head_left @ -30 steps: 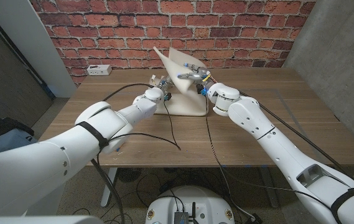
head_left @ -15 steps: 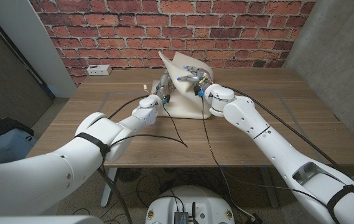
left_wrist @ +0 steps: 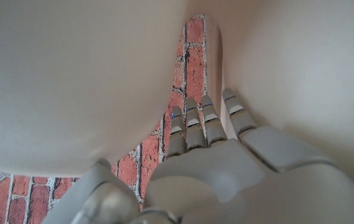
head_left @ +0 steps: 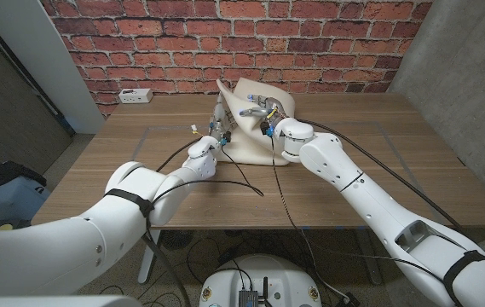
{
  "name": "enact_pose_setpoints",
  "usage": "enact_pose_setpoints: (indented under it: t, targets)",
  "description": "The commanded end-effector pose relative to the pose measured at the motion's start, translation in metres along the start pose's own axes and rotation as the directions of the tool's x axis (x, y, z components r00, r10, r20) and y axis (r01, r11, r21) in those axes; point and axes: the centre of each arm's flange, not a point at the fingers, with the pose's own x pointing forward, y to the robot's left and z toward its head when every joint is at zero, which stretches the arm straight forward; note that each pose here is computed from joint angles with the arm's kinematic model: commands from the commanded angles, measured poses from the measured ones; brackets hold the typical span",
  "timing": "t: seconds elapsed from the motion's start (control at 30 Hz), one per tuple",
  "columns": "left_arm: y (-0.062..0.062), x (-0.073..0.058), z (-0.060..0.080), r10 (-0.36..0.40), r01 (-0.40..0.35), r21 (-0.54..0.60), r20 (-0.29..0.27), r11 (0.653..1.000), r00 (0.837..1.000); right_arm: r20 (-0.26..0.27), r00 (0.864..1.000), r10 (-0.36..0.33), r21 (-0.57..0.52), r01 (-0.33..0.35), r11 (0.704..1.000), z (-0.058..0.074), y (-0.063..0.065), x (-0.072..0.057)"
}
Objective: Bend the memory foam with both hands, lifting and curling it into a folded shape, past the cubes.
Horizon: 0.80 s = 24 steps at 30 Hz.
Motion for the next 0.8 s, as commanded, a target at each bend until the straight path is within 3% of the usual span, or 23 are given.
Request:
enact_pose_setpoints:
  t: [0.03,0.53,0.8]
  targets:
    - [0.000,-0.010,0.014,0.010,-0.011,0.005,0.146,1.000,0.989,-0.024,1.000,-0.014,-0.087,0.012,0.996,-0.018,0.009,0.005]
    - [0.002,-0.016,0.032,0.004,-0.022,0.072,0.244,0.997,0.970,-0.067,0.998,-0.005,-0.120,-0.003,0.993,-0.040,0.023,0.017]
    - [0.008,-0.025,0.035,0.019,-0.044,0.080,0.297,0.996,0.955,-0.125,0.992,-0.011,-0.152,-0.008,0.988,-0.063,0.035,0.028]
